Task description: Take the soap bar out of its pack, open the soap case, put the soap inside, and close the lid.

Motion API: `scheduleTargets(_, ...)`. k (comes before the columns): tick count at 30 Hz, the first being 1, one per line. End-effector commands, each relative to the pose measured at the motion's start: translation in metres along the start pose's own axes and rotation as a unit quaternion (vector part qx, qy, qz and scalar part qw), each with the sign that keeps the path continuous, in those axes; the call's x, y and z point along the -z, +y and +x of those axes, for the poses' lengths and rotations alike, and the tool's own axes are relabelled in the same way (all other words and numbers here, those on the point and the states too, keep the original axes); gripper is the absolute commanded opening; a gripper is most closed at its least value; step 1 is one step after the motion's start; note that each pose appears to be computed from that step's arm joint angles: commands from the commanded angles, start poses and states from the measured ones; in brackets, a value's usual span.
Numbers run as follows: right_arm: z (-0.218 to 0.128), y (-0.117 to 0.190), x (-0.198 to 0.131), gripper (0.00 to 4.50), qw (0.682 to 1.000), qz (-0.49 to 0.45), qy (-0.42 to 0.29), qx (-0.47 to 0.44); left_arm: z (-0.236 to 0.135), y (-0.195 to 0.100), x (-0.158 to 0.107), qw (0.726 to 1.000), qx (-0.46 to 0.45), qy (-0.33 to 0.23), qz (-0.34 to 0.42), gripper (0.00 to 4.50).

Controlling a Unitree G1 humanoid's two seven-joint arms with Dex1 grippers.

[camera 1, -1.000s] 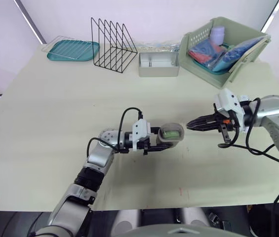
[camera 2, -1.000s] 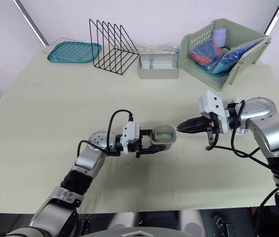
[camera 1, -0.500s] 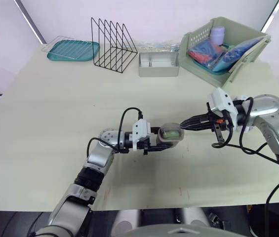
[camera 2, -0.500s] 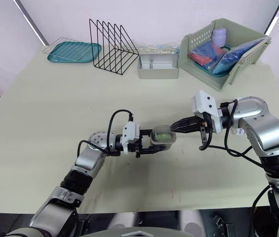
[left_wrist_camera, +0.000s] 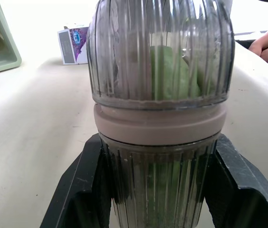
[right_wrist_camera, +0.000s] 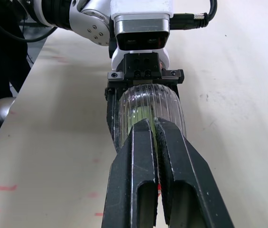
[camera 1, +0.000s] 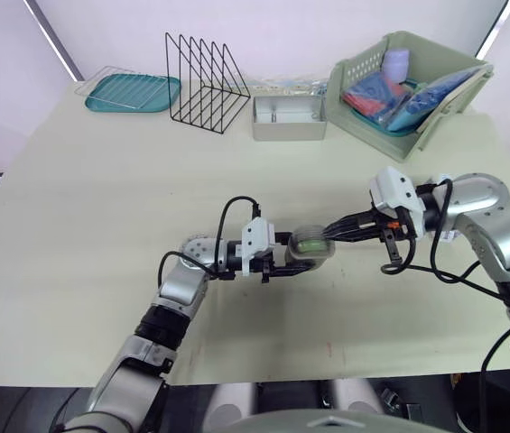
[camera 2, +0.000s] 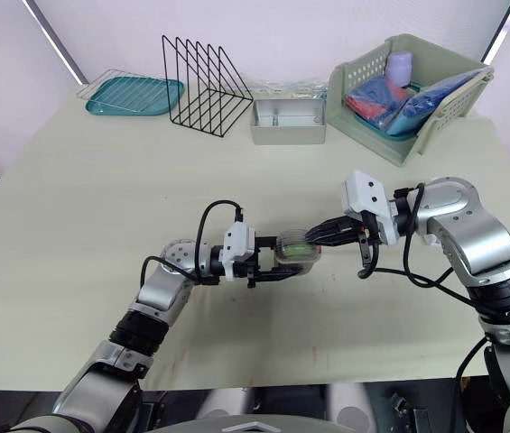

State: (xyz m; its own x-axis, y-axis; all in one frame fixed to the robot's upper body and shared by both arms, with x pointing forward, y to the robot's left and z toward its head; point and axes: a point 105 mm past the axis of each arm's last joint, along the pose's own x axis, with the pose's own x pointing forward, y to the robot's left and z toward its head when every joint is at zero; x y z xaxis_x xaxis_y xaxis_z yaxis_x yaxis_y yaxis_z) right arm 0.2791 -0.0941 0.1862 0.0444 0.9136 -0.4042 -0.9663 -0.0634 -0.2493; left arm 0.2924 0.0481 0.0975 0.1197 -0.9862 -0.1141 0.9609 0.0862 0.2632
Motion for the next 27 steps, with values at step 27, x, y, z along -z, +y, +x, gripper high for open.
scheduleTargets(27, 0.028, 0.007, 0.019, 0.15, 0.999, 0.015, 0.029, -0.026, -0.002, 0.004, -0.009, 0.999, -0.019, -0.022, 0.013, 2.03)
